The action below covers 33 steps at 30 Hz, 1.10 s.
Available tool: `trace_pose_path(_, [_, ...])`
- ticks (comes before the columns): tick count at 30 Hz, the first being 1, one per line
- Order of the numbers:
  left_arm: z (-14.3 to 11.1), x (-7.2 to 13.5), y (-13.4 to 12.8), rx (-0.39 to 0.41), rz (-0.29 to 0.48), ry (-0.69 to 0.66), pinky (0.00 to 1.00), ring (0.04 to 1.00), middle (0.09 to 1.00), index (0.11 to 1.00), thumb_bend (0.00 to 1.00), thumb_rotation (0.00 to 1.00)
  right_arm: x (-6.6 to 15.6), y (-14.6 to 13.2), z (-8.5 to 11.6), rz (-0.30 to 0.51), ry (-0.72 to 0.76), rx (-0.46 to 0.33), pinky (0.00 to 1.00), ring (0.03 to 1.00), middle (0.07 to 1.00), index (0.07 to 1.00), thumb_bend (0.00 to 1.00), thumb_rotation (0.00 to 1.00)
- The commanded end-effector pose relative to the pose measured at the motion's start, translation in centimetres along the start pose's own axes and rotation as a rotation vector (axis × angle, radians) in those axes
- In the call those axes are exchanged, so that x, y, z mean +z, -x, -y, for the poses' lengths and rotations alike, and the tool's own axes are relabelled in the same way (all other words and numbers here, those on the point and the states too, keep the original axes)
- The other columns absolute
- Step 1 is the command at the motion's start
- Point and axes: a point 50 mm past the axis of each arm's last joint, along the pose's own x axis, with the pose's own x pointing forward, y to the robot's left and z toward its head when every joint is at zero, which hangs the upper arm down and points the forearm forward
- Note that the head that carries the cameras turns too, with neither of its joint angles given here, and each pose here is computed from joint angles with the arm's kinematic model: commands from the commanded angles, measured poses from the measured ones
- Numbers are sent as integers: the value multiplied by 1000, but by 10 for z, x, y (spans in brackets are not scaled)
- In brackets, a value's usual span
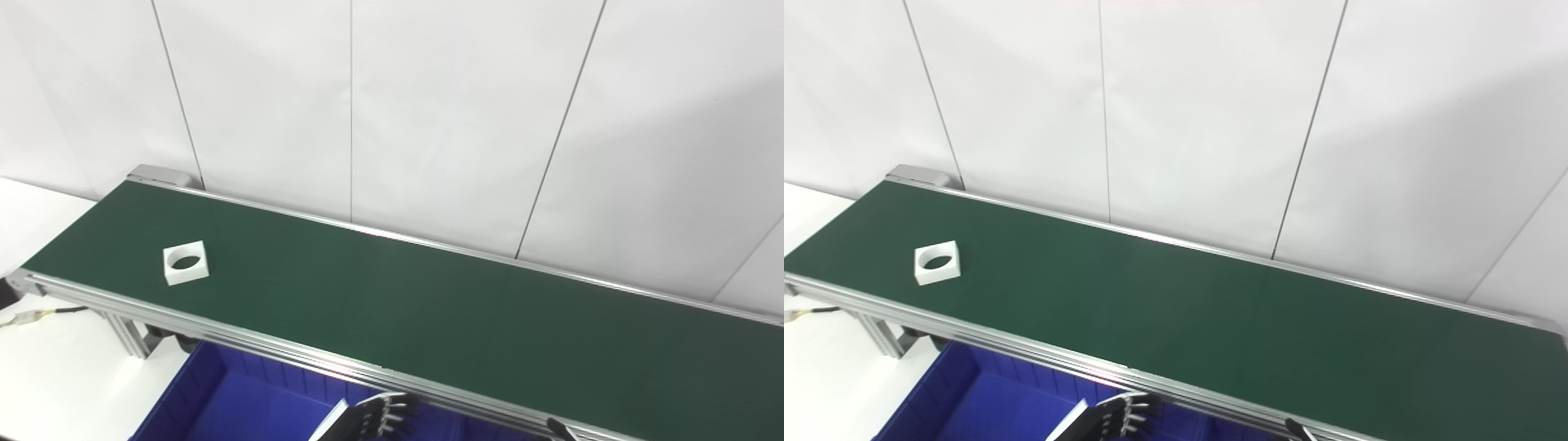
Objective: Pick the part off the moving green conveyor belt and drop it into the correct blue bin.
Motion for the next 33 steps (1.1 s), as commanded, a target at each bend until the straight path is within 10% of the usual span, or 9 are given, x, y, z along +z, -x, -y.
trace_pose_path(1, [-22,20,-5,13,82,-96,585,691,746,733,907,293,12,-7,2,98,6,-4,656,732,785,873,408,356])
trace_pose_path(17, [-129,153,-24,51,234,-482,714,787,809,773,872,368,10,-14,3,105,3,-1,652,727,778,867,368,313])
trace_pose_path(33, [-223,181,-63,124,76,-689,763,834,859,829,886,357,10,-15,2,117,6,3,634,718,769,862,378,350])
